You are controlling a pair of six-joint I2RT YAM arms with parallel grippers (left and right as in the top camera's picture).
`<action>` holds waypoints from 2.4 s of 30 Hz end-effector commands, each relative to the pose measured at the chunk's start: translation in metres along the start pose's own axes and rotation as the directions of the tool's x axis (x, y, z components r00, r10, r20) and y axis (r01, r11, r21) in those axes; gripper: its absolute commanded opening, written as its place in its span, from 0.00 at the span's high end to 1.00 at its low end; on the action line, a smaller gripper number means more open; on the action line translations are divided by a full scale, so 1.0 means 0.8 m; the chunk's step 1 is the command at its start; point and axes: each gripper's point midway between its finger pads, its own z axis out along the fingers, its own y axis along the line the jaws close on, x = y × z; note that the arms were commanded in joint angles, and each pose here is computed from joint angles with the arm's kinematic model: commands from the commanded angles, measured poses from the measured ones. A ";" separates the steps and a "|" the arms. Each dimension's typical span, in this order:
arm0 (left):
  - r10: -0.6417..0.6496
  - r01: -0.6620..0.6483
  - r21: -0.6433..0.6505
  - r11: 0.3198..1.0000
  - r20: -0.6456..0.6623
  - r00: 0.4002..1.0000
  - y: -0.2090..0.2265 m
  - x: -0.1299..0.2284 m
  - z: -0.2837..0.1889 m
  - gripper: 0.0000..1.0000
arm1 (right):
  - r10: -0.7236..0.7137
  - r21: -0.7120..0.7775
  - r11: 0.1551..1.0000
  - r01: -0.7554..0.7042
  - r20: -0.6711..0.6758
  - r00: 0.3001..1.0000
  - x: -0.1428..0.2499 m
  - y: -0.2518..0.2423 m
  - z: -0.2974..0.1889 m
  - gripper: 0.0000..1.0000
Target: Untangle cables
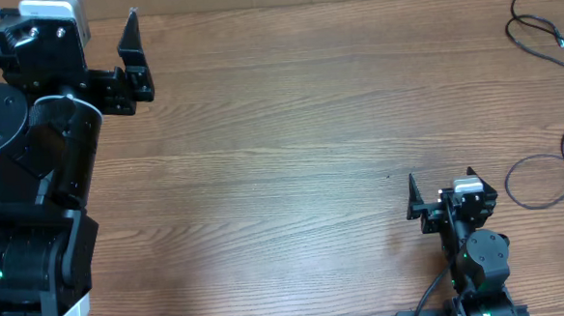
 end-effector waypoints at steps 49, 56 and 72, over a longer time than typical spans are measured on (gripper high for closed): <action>0.019 -0.020 0.043 0.999 0.003 1.000 -0.010 0.001 0.009 0.00 | 0.028 0.071 0.997 -0.042 0.192 0.981 -0.049 -0.024 -0.020 0.00; 0.024 -0.021 0.057 0.998 -0.041 0.999 -0.014 0.016 0.014 0.00 | 0.028 0.071 0.997 -0.042 0.192 0.981 -0.049 -0.024 -0.020 0.00; -0.006 -0.147 0.119 0.982 0.797 0.605 -0.036 -0.238 -0.106 0.00 | 0.028 0.071 0.997 -0.042 0.192 0.981 -0.049 -0.024 -0.020 0.00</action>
